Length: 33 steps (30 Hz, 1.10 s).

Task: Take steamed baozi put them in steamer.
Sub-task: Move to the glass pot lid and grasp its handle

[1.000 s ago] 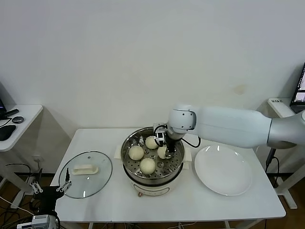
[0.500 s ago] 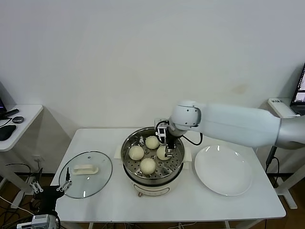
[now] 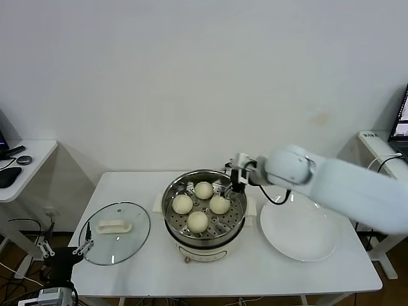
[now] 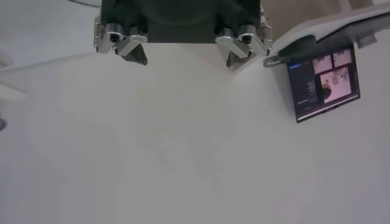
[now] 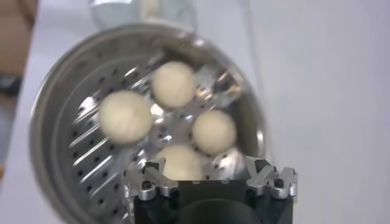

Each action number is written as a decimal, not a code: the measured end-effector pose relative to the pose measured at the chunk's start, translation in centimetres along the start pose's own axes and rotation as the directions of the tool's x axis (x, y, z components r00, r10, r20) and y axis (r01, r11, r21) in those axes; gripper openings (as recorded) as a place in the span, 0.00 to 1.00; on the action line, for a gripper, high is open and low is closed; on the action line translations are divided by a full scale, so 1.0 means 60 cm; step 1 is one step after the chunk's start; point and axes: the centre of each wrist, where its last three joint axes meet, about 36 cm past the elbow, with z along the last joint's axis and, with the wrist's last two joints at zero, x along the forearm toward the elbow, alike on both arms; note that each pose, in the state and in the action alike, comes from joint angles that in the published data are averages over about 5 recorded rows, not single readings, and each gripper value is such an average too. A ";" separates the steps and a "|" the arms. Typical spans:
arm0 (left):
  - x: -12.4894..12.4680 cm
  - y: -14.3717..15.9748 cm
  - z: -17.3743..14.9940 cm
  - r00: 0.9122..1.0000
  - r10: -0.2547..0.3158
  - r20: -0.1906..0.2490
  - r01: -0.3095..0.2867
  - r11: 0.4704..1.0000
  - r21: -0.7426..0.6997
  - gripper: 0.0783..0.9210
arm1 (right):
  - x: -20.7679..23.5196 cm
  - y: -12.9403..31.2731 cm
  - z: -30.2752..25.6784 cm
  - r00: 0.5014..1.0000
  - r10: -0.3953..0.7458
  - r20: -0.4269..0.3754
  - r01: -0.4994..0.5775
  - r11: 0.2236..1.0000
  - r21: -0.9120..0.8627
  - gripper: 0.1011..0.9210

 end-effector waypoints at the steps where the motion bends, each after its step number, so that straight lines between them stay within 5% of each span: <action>1: 0.001 0.000 0.001 1.000 0.001 0.003 -0.001 1.000 0.000 0.88 | 0.004 0.007 0.013 0.998 0.040 0.038 -0.039 0.999 -0.016 0.88; 5: 0.008 -0.003 0.005 1.000 0.012 0.019 -0.012 1.000 0.002 0.88 | 0.016 0.036 0.064 0.961 0.203 0.187 -0.192 0.978 -0.078 0.88; 10: 0.017 -0.013 0.013 0.999 0.023 0.031 -0.023 1.000 0.008 0.88 | 0.017 0.079 0.125 0.857 0.380 0.349 -0.345 0.925 -0.160 0.88; 16: 0.023 -0.026 0.025 0.999 0.028 0.042 -0.028 1.000 -0.002 0.88 | -0.004 0.177 0.220 0.721 0.540 0.434 -0.447 0.842 -0.303 0.88; 26: 0.012 -0.007 0.055 0.997 0.024 0.078 -0.004 0.967 -0.256 0.88 | 0.026 0.381 0.352 0.583 0.763 0.279 -0.558 0.626 -0.545 0.88; 29: 0.007 0.013 0.069 0.994 0.055 0.097 -0.010 0.908 -0.418 0.88 | 0.058 0.420 0.377 0.541 0.814 0.211 -0.600 0.550 -0.581 0.88; 33: -0.007 0.040 0.093 0.984 0.134 0.119 -0.027 0.768 -0.640 0.88 | 0.096 0.457 0.400 0.485 0.865 0.127 -0.647 0.453 -0.613 0.88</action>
